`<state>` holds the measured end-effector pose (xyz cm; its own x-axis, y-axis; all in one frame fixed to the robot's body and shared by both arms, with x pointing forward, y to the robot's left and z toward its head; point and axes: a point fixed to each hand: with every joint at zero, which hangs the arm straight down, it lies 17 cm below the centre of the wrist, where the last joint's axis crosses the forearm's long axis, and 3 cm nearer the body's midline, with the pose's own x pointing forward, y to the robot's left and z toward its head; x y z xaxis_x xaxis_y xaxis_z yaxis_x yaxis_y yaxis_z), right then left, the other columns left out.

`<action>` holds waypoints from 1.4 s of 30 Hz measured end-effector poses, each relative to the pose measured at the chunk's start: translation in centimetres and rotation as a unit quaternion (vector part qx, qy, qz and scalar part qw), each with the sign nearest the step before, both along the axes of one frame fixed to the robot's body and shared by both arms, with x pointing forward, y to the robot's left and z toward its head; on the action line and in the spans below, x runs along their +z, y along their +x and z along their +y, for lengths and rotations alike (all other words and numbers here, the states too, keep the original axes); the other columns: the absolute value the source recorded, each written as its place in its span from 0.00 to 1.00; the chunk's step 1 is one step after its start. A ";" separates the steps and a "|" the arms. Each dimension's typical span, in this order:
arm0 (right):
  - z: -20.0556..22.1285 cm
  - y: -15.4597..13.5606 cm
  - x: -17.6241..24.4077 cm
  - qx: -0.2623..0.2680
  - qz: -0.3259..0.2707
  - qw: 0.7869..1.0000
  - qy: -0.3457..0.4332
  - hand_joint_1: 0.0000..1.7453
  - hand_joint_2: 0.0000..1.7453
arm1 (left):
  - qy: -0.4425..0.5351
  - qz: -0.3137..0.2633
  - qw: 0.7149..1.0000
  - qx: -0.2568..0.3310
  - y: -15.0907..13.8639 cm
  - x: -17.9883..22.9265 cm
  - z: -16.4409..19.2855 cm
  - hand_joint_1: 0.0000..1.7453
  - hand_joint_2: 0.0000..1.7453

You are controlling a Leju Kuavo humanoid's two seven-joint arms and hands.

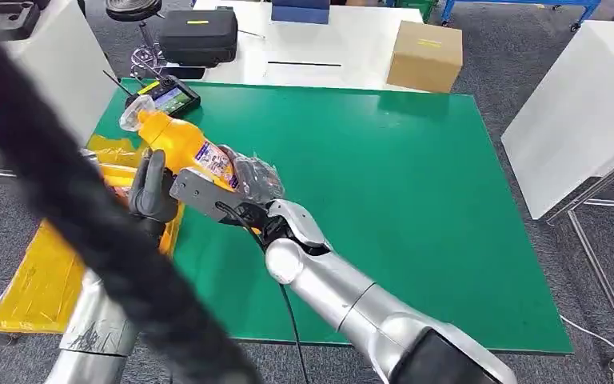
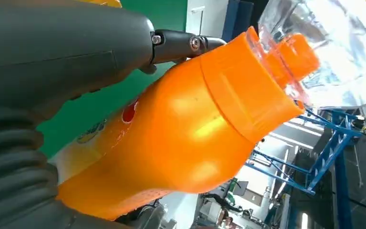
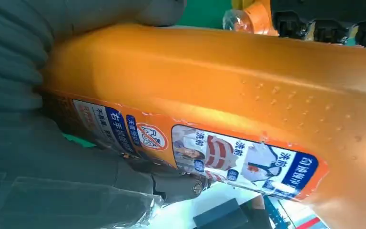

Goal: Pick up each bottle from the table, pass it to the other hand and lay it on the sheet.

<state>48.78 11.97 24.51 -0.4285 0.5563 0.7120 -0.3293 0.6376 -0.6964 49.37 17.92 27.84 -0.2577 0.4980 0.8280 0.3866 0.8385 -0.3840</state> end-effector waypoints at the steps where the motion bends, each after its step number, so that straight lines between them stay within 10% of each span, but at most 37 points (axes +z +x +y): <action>1: 0.0 0.0 -0.1 0.000 0.001 1.000 0.000 1.00 1.00 | 0.001 0.002 1.000 0.000 0.0 -0.1 -0.1 0.00 0.00; 6: -0.2 0.2 -0.3 -0.005 0.001 1.000 -0.003 1.00 1.00 | 0.013 0.014 1.000 -0.008 0.1 -0.7 -1.0 0.00 0.00; 7: -0.3 0.2 -0.4 -0.005 0.000 1.000 -0.005 1.00 1.00 | 0.018 0.016 1.000 -0.009 0.1 -0.9 -1.2 0.00 1.00; 15: -0.4 0.4 -0.6 -0.008 -0.004 1.000 -0.014 1.00 1.00 | 0.038 0.026 0.999 -0.022 -0.1 -1.6 -2.7 0.00 1.00; 16: -0.4 0.4 -0.7 -0.009 -0.003 1.000 -0.016 1.00 1.00 | 0.040 0.027 0.999 -0.024 0.0 -1.6 -2.8 0.00 0.00; 28: -0.3 0.3 -1.2 -0.009 0.002 1.000 -0.030 1.00 1.00 | 0.047 0.034 0.998 -0.032 0.2 -2.1 -3.4 0.00 0.00; 29: -0.3 0.3 -1.2 -0.009 0.002 1.000 -0.030 1.00 1.00 | 0.047 0.034 0.998 -0.032 0.2 -2.1 -3.5 0.00 1.00; 42: 0.1 -0.2 -2.0 0.002 0.009 0.999 -0.047 1.00 1.00 | 0.041 0.038 0.998 -0.036 0.1 -2.2 -3.5 0.00 1.00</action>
